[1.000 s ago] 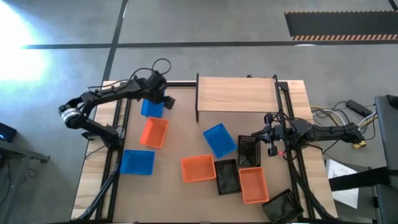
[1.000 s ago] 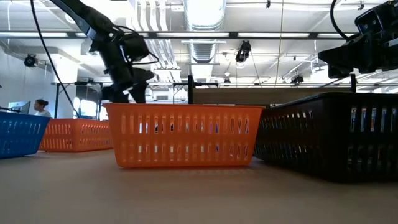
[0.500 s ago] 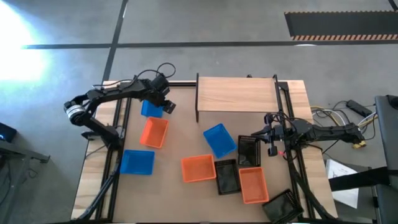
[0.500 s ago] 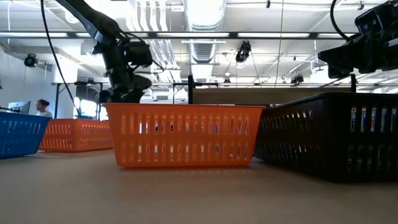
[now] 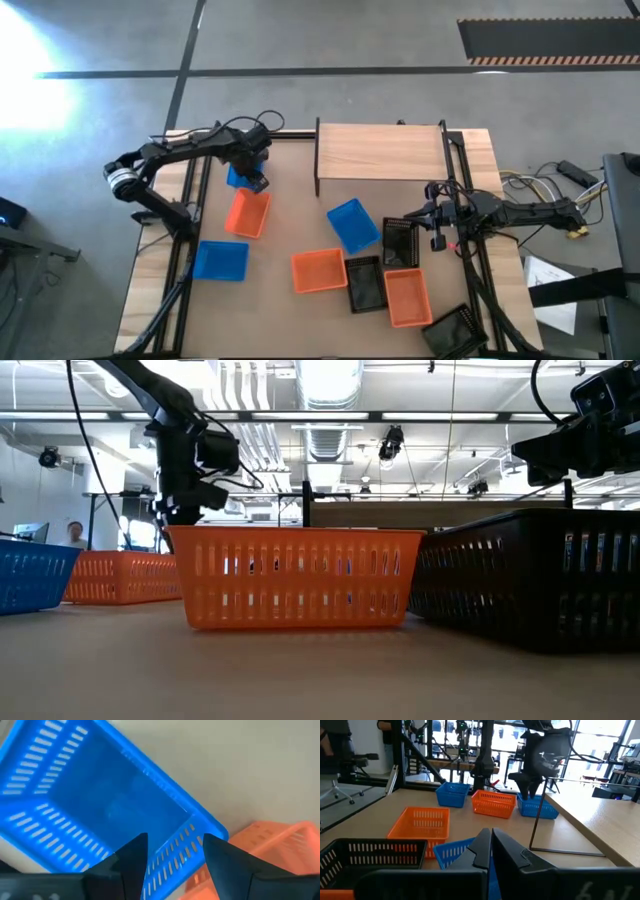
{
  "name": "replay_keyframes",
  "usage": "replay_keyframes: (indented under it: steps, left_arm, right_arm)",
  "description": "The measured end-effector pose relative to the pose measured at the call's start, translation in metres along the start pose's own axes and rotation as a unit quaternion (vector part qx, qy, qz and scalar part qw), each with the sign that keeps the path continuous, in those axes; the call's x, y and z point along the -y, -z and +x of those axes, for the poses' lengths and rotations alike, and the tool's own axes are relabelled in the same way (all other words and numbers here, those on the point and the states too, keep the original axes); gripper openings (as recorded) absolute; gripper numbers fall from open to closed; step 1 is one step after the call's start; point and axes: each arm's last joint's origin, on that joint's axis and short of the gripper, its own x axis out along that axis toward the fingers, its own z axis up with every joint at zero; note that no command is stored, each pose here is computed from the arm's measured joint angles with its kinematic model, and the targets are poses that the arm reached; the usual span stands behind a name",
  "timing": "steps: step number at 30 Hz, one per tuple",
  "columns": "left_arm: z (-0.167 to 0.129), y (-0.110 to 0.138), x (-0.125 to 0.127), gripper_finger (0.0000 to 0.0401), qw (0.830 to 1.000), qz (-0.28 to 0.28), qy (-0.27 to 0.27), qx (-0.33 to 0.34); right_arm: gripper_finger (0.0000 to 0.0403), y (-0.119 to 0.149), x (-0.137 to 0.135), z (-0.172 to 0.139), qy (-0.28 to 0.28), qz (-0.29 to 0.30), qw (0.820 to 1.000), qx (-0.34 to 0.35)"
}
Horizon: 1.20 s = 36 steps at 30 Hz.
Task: Stack baskets on shelf by color
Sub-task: Put the top blue bin on the shelf
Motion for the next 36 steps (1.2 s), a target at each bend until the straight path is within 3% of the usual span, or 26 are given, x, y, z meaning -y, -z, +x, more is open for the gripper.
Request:
replay_keyframes:
  steps: [8, 16, 21, 28, 36]
  left_arm:
    - [0.004, 0.008, 0.003, 0.0175, 0.992, 0.121, -0.005, -0.032]
    - [-0.009, 0.021, 0.01, 0.0175, 0.981, 0.176, -0.033, -0.07]
    - [0.006, 0.033, 0.016, 0.0175, 0.965, 0.245, -0.027, -0.089]
    - [0.02, 0.029, 0.017, 0.0174, 0.959, 0.26, -0.098, -0.052]
    - [0.009, 0.018, 0.019, 0.0109, 0.962, 0.259, -0.078, -0.02]
  right_arm:
    - [0.0009, 0.0, 0.0, 0.0, 0.0, 0.0, 1.0, 0.0]
    - [0.0009, 0.0, 0.0, 0.0, 0.0, 0.0, 1.0, 0.0]
    - [0.0009, 0.0, 0.0, 0.0, 0.0, 0.0, 1.0, 0.0]
    - [0.0009, 0.0, 0.0, 0.0, 0.0, 0.0, 1.0, 0.0]
    - [0.0009, 0.0, 0.0, 0.0, 0.0, 0.0, 1.0, 0.0]
